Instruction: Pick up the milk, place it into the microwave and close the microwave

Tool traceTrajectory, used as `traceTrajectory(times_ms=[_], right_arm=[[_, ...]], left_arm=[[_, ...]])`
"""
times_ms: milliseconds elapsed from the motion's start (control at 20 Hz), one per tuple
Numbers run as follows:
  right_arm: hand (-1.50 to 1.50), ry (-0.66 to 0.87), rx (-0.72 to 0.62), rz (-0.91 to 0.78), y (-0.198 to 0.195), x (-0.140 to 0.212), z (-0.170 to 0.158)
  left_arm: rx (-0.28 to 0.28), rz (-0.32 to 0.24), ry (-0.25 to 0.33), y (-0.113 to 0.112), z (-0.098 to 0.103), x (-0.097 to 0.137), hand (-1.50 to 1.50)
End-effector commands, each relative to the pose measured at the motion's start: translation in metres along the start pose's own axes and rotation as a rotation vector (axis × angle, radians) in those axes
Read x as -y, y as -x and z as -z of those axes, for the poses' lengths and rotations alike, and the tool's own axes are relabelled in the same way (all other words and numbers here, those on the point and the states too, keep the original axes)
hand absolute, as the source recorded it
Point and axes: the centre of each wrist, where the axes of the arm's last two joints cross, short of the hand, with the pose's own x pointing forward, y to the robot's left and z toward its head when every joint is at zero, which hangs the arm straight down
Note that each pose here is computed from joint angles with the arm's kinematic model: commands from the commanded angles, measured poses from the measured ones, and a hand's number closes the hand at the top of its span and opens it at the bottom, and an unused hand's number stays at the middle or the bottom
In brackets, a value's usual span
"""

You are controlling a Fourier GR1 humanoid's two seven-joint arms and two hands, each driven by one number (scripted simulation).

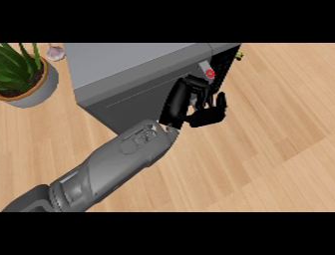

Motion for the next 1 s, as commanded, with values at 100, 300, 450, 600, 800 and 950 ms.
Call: traceTrajectory(times_ms=[100, 300, 450, 600, 800, 950], right_arm=[[-1.5, 0.035, 0.004, 0.001, -0.005, 0.007, -0.002], [-1.5, 0.046, 0.009, -0.023, -0.013, 0.012, -0.001], [-1.5, 0.076, 0.025, -0.039, -0.019, 0.016, -0.003], [-1.5, 0.077, 0.045, -0.058, -0.026, 0.018, 0.0], [-1.5, 0.096, 0.043, -0.071, -0.033, 0.021, -0.003], [-1.5, 0.109, 0.035, -0.062, -0.033, 0.019, -0.006]], left_arm=[[-0.116, -0.051, -0.214, -0.004, 0.021, 0.004, 1.5], [-0.138, -0.03, -0.247, 0.004, 0.021, 0.0, 1.5], [-0.151, -0.025, -0.223, 0.009, 0.02, -0.003, 1.5], [-0.155, 0.01, -0.205, 0.017, 0.021, -0.019, 1.5], [-0.176, 0.027, -0.188, 0.028, 0.018, -0.035, 1.5], [-0.177, 0.044, -0.174, 0.027, 0.022, -0.04, -1.5]])
